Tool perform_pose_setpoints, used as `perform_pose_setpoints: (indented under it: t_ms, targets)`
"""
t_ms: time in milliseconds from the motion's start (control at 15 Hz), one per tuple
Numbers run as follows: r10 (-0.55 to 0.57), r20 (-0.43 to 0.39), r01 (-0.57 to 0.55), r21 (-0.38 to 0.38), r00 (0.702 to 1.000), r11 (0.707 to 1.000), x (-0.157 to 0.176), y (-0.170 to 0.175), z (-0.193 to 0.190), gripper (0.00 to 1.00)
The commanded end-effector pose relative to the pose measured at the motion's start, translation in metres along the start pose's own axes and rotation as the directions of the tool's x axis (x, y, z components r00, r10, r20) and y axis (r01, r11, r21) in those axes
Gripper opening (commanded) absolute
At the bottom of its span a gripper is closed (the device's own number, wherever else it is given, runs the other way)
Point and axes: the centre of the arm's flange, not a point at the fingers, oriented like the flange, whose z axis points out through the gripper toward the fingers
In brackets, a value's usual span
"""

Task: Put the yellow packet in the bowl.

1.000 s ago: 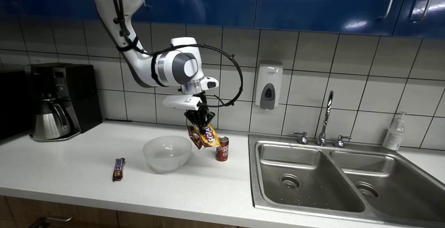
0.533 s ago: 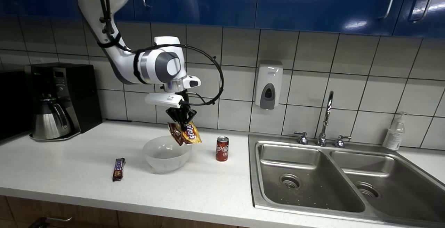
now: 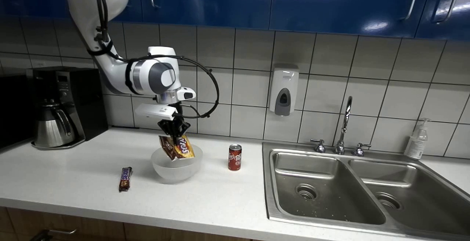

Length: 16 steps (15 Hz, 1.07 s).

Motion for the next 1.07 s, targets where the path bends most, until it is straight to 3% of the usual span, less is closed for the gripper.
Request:
perform_pose_setpoints:
  t_ms: [0,467,533,600,1000]
  targets:
    - [-0.001,0.046,0.001,0.001,0.999,1.000,-0.006,-0.009,0.022,0.00]
    - [-0.010,0.125,0.012,-0.014,0.992,1.000,-0.021,-0.009,0.067,0.00]
    - [-0.008,0.131,0.010,-0.015,0.991,1.000,-0.022,-0.008,0.069,0.26]
    - [-0.006,0.134,0.009,-0.017,0.991,1.000,-0.022,-0.007,0.070,0.27]
    - [-0.001,0.125,0.003,-0.021,0.992,1.000,-0.021,-0.001,0.061,0.70]
